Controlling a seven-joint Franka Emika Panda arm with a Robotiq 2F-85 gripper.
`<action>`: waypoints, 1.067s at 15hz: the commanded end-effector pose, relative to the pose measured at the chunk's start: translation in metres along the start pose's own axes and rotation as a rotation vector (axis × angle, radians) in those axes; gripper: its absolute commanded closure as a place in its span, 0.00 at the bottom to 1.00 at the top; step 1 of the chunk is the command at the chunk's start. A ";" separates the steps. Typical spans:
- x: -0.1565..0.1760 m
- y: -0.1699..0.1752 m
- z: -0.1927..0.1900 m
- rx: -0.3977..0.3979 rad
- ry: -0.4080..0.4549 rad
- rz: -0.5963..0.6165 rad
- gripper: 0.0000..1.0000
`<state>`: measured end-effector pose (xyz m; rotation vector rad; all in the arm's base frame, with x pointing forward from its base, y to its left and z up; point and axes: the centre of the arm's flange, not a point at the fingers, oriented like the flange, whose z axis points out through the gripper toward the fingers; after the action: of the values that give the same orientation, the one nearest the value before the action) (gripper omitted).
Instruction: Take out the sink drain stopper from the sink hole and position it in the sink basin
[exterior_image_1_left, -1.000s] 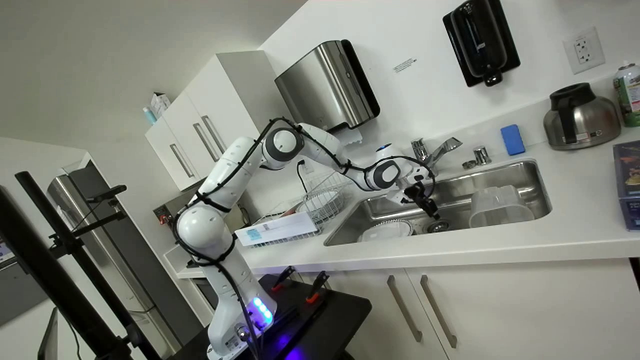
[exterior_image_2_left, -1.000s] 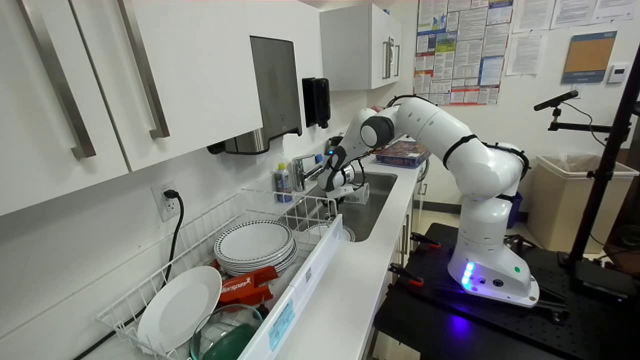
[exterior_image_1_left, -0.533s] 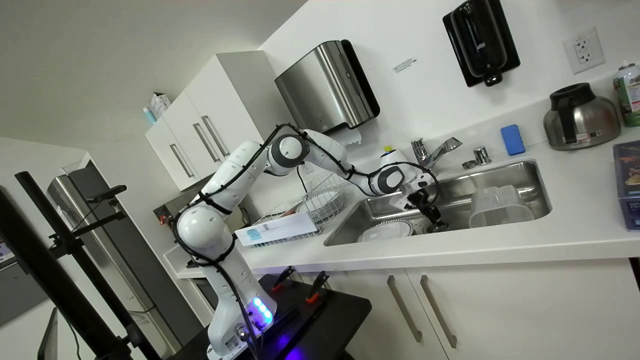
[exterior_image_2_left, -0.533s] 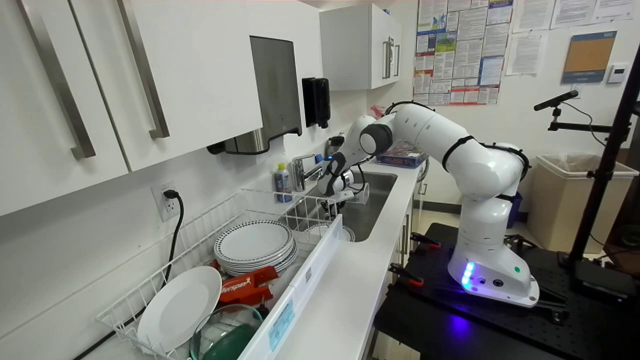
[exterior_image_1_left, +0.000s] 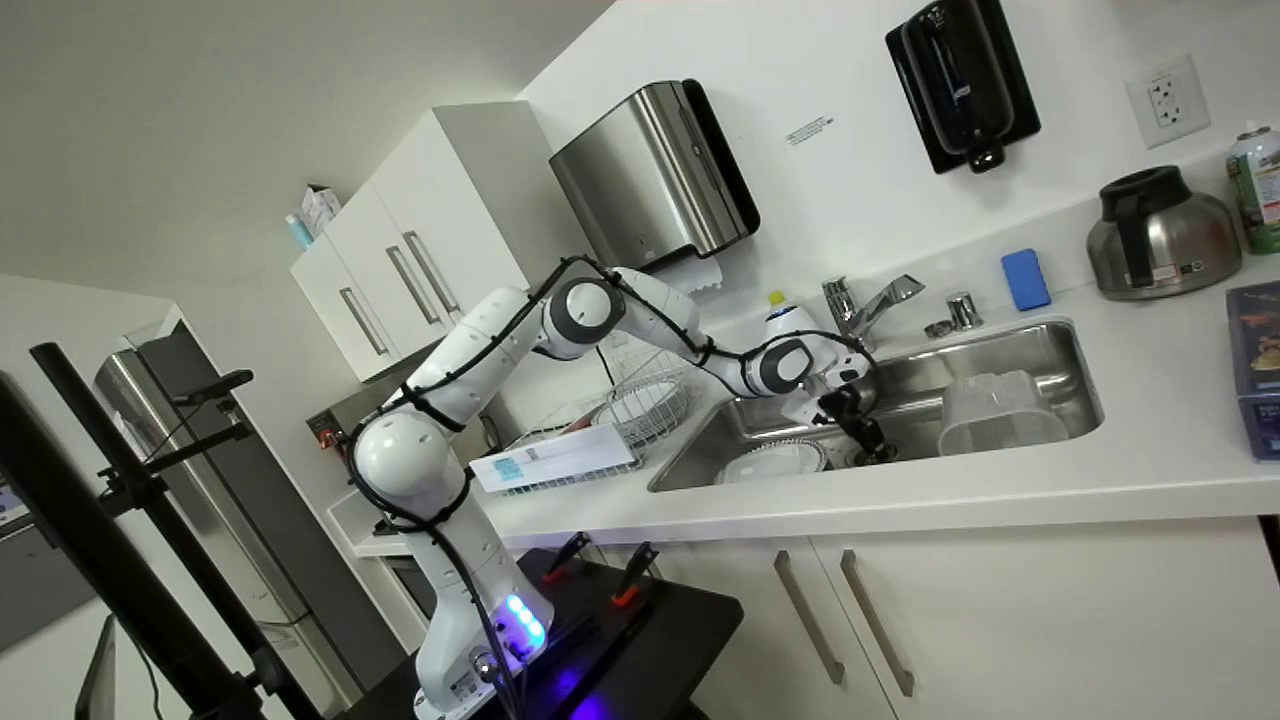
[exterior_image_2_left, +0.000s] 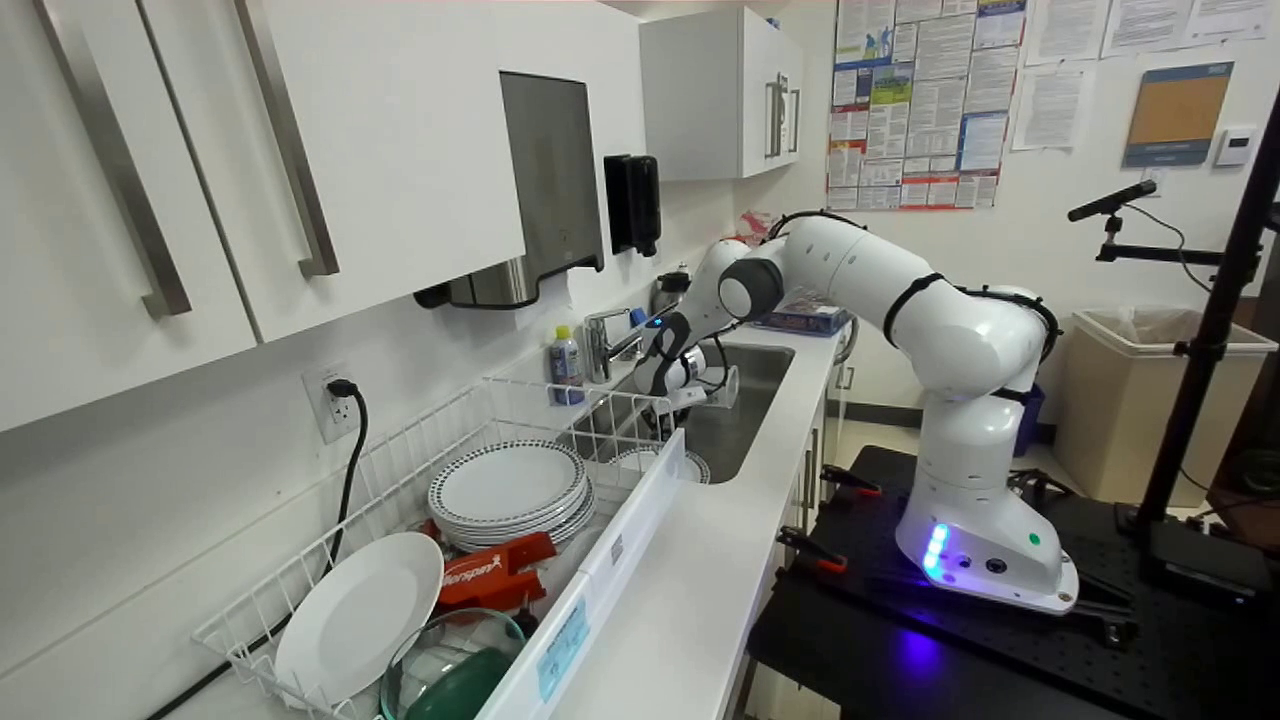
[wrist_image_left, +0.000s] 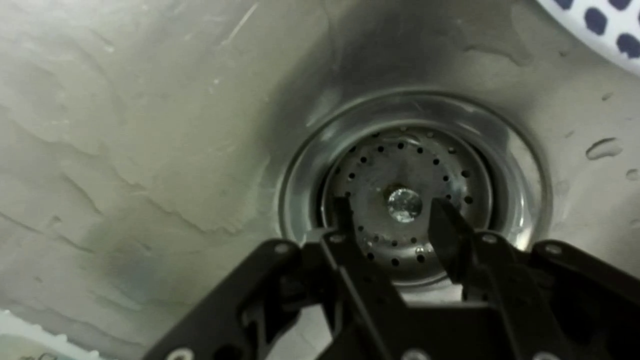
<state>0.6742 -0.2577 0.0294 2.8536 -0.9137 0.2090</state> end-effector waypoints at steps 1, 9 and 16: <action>0.009 -0.005 0.006 -0.021 -0.016 0.025 0.62; 0.002 -0.007 -0.005 -0.021 -0.001 0.034 0.95; -0.010 0.015 -0.076 -0.005 -0.017 0.075 0.95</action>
<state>0.6790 -0.2584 0.0571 2.8307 -0.9670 0.2337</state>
